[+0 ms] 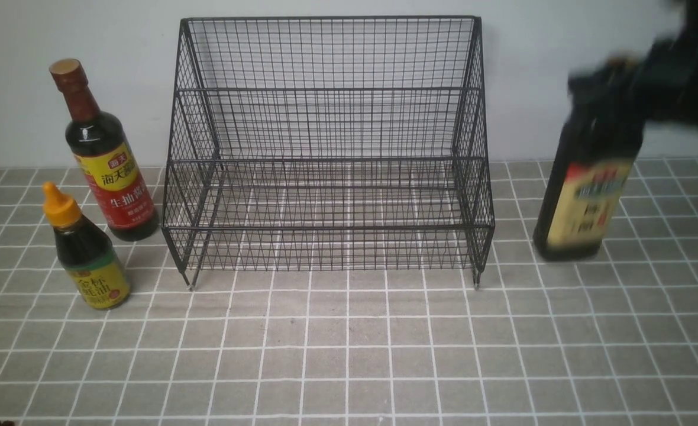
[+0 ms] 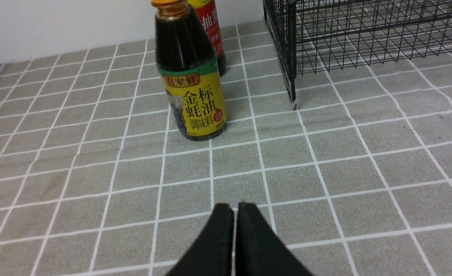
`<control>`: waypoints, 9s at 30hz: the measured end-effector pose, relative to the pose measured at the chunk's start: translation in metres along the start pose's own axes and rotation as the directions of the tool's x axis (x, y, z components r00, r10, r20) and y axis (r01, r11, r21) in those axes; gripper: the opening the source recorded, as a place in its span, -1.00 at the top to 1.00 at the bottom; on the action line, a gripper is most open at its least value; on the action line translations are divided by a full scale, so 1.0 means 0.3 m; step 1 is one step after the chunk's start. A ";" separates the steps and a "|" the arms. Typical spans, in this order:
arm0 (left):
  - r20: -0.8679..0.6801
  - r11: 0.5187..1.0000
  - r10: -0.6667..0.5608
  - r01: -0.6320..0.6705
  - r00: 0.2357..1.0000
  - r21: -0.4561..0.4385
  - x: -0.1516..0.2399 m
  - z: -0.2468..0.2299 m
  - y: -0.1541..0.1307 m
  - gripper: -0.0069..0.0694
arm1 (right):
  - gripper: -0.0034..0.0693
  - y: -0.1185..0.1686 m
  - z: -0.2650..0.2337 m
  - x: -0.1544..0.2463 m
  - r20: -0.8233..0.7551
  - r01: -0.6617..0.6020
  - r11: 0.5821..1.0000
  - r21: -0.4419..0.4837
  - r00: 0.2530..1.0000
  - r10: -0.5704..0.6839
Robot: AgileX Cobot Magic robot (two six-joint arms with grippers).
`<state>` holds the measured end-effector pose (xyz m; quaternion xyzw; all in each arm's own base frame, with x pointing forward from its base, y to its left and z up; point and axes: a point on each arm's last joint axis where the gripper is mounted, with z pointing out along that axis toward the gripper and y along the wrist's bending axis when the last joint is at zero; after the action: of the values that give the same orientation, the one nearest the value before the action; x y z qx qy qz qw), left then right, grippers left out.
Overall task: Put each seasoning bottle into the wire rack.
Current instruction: Use the right arm to put the condiment bottle back on the shelf, then use the left arm to grab the condiment bottle closest to it, then use the left arm to put the condiment bottle back on the shelf
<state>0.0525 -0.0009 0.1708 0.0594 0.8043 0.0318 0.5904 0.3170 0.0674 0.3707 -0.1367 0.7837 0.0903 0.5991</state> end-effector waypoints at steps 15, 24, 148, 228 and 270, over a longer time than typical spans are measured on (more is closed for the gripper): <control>0.000 1.000 0.000 0.000 1.000 0.000 0.000 0.000 0.000 0.84 | 0.05 0.312 0.023 -0.166 0.151 -0.072 0.965 -0.253 0.982 0.113; 0.000 1.000 0.000 0.000 1.000 0.000 0.000 0.000 0.000 0.84 | 0.05 0.332 0.220 -0.034 0.095 -0.125 0.985 -0.120 0.986 0.137; 0.000 1.000 0.000 0.000 1.000 0.000 0.000 0.000 0.000 0.84 | 0.93 0.061 -0.711 0.849 0.081 -0.153 0.901 0.406 0.988 0.131; 0.111 0.940 -0.223 0.243 0.969 -0.237 -0.278 0.742 0.108 0.09 | 0.93 0.061 -0.711 0.849 0.083 -0.154 0.901 0.405 0.988 0.131; 0.124 0.969 -0.004 -0.027 0.992 0.245 -0.556 0.807 -0.273 0.09 | 0.93 0.061 -0.711 0.849 0.083 -0.153 0.901 0.405 0.988 0.130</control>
<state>0.3280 -0.1089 0.2458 0.1387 0.7637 -0.0683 0.6267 0.0537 -0.0076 0.1815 0.0518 0.7767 -0.0294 0.6271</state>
